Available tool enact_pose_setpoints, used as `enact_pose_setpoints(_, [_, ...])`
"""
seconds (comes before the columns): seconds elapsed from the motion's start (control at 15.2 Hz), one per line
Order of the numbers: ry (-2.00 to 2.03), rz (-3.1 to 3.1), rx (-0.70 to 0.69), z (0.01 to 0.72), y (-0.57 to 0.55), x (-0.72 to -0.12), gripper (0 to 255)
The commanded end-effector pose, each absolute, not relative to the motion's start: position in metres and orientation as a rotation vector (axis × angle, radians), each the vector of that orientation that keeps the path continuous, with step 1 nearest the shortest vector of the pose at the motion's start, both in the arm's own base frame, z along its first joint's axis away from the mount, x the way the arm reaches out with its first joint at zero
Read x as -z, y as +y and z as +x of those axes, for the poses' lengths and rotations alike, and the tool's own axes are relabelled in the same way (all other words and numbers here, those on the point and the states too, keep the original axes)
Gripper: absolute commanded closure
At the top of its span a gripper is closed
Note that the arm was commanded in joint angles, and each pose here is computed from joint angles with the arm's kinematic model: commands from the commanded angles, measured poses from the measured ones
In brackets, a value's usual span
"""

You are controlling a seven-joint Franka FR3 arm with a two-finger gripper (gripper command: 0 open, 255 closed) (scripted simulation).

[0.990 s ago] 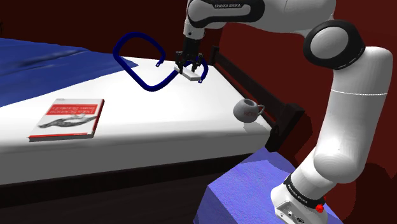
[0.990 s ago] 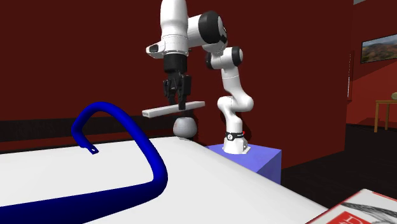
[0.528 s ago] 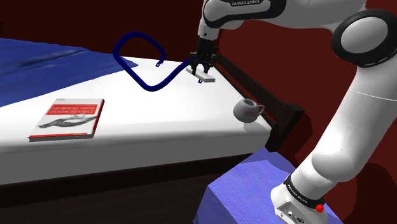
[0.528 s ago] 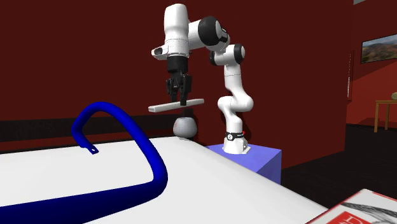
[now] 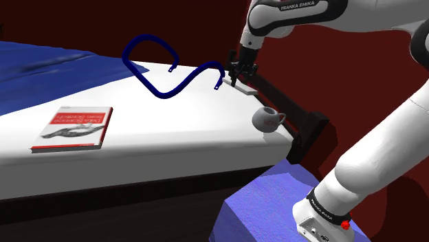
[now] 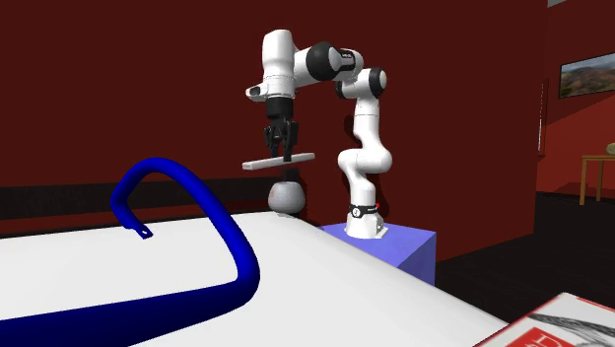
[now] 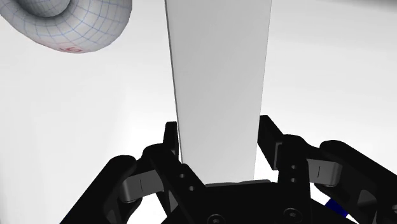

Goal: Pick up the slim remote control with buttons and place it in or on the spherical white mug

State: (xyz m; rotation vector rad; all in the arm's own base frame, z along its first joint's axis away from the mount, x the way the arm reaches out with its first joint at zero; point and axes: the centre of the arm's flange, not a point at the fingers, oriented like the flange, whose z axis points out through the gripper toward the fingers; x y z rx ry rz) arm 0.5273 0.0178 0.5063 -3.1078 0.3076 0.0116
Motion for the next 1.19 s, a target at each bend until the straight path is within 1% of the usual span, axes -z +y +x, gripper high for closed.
enact_pose_setpoints(0.0, [0.307, -3.107, -0.011, 0.508, 0.003, -0.506, 255])
enact_pose_setpoints(0.86, [0.307, -3.107, -0.011, 0.376, -0.111, -0.508, 255])
enact_pose_setpoints(1.12, [0.307, -3.107, -0.011, 0.376, -0.111, -0.487, 255])
